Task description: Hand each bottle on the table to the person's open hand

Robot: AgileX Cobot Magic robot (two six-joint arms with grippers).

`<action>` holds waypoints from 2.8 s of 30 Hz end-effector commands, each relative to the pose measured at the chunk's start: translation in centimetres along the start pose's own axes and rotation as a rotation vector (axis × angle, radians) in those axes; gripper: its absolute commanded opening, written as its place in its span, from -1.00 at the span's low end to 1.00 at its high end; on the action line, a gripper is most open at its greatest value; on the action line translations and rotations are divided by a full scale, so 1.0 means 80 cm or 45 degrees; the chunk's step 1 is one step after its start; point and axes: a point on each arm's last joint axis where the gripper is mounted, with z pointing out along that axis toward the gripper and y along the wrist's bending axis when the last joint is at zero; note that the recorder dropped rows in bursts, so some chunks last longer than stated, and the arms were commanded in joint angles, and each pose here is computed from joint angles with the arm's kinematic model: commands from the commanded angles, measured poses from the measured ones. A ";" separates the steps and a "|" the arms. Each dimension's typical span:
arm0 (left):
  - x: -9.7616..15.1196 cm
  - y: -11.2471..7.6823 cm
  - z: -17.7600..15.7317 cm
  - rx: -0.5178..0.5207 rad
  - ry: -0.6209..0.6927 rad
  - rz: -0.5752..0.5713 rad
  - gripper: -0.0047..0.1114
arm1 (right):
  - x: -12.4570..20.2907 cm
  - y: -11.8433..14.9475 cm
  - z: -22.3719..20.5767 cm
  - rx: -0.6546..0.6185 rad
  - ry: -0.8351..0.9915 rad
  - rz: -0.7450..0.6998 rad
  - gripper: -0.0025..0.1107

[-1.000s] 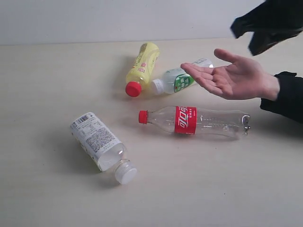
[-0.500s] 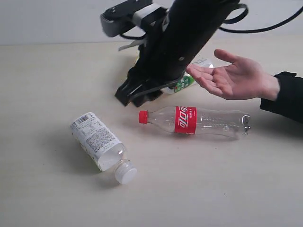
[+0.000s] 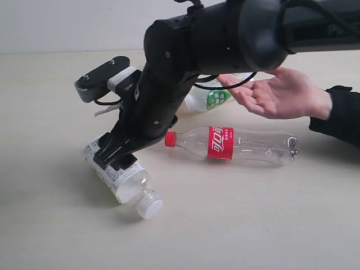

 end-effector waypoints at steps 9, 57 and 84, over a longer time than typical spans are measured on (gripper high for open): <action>-0.001 0.000 -0.001 0.000 -0.013 0.003 -0.92 | -0.023 -0.001 0.037 -0.020 -0.005 0.028 0.37; -0.001 0.000 -0.001 0.000 -0.013 0.003 -0.92 | -0.007 -0.121 -0.195 0.245 -0.012 0.431 -0.96; -0.001 0.000 -0.001 0.000 -0.013 0.003 -0.92 | 0.073 -0.226 -0.121 0.528 0.096 0.873 -0.96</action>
